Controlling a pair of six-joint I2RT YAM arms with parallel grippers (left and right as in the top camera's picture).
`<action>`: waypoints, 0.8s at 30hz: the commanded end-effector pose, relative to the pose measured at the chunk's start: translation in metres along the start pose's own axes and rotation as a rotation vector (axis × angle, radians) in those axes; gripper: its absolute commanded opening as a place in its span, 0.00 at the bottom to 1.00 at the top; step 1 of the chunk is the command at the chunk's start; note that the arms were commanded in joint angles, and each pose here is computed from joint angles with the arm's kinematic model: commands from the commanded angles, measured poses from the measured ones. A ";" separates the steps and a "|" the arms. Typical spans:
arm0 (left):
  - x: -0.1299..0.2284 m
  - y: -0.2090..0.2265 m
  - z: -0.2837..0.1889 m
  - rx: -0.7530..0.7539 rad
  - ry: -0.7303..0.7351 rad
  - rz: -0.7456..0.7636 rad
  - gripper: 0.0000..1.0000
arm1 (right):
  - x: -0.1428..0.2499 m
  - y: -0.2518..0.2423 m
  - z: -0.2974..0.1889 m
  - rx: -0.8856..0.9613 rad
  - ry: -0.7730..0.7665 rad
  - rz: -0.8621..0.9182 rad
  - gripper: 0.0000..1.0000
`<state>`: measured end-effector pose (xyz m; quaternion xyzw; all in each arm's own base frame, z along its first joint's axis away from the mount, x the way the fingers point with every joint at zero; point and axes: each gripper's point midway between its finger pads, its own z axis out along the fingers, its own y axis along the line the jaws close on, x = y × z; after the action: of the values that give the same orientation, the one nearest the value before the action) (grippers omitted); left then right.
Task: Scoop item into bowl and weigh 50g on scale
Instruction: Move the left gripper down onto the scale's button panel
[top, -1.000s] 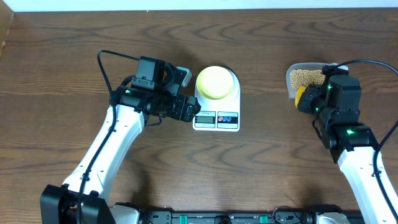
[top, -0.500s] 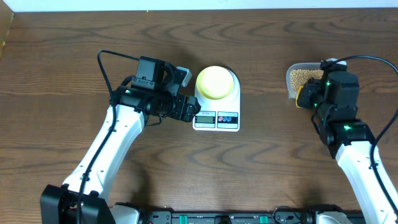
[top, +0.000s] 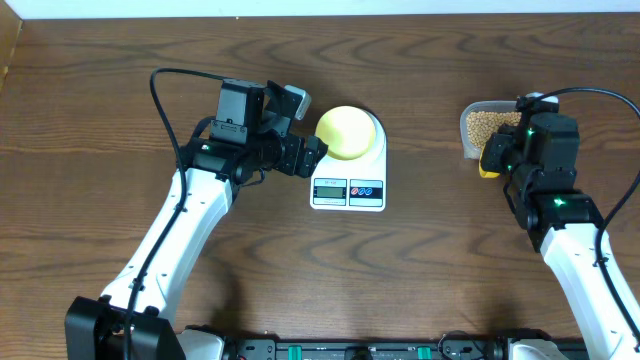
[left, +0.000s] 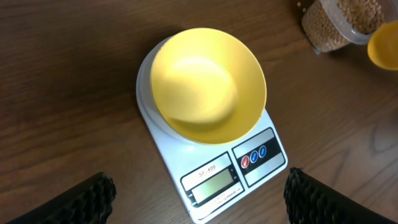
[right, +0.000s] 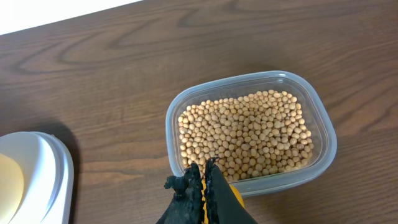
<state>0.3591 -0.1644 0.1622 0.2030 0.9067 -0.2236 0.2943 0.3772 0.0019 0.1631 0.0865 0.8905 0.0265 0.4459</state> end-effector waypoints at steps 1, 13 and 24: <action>0.004 -0.002 0.006 0.006 0.017 -0.017 0.89 | -0.007 -0.004 0.000 0.021 -0.018 -0.014 0.01; 0.037 -0.023 0.047 -0.135 0.166 0.115 0.89 | -0.007 -0.005 0.000 0.022 -0.019 -0.014 0.01; 0.047 0.002 0.051 -0.295 0.193 -0.033 0.98 | -0.007 -0.005 0.000 0.022 -0.019 -0.014 0.01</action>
<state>0.3414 -0.1962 0.0993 0.2213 0.9417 -0.1149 0.2259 0.3773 0.0018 0.1632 0.0850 0.8905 0.0256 0.4462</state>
